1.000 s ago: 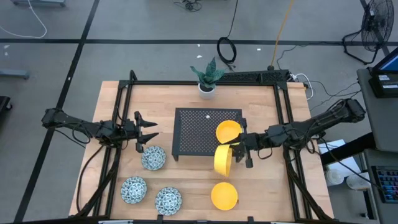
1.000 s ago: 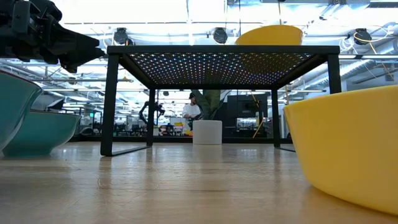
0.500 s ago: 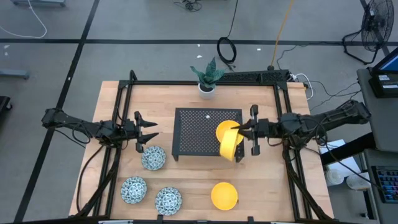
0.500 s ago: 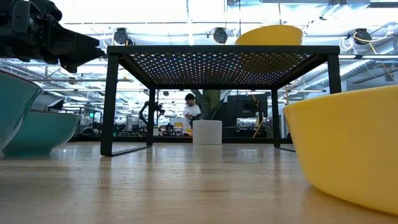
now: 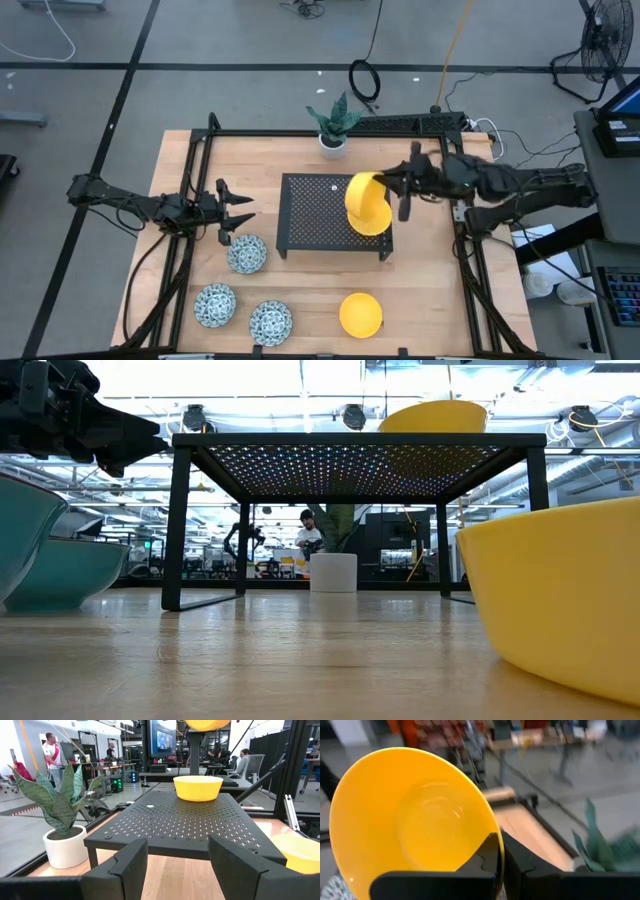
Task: Pick & Place Mini bowls
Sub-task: Stack the right yellow bowl on the yellow bowl on the shelf
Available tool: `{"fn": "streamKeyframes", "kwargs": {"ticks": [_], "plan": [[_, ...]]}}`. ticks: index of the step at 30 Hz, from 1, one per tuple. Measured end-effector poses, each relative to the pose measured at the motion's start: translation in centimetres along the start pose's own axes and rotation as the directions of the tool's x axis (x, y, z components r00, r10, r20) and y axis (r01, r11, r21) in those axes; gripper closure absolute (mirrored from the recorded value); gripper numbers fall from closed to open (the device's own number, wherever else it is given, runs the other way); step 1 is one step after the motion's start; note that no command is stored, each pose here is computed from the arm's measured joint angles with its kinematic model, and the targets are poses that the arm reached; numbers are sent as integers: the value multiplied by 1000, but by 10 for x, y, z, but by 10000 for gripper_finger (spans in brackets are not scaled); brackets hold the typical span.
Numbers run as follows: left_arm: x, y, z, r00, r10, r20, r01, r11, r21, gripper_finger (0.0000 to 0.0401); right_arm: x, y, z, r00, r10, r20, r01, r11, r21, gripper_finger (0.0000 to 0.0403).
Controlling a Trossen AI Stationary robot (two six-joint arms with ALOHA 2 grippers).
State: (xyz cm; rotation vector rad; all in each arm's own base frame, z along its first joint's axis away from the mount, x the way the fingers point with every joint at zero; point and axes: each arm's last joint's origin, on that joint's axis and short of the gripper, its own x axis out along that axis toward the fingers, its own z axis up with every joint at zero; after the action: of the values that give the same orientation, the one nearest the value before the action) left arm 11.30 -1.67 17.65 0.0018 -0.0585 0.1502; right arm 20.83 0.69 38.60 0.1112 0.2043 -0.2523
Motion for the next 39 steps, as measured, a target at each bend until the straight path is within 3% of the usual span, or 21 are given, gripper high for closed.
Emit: {"fn": "streamKeyframes", "kwargs": {"ticks": [6, 12, 18, 28, 39], "plan": [[0, 0, 0, 1000, 0, 0, 0, 1000, 0, 189, 17, -11, 8, 955, -95, -281, 101, 995, 7, 403], [0, 0, 0, 1000, 0, 0, 0, 1000, 0, 189, 34, -20, -4, 884, 51, -465, 8, 992, 124, 403], [0, 0, 0, 1000, 0, 0, 0, 1000, 0, 189, 41, -29, -18, 801, 60, -595, 44, 987, 157, 403], [0, 0, 0, 1000, 0, 0, 0, 1000, 0, 189, 42, -33, -29, 728, 35, -684, 86, 986, 141, 403], [0, 0, 0, 1000, 0, 0, 0, 1000, 0, 189, 42, -33, -28, 732, 36, -680, 85, 986, 143, 385]]}}
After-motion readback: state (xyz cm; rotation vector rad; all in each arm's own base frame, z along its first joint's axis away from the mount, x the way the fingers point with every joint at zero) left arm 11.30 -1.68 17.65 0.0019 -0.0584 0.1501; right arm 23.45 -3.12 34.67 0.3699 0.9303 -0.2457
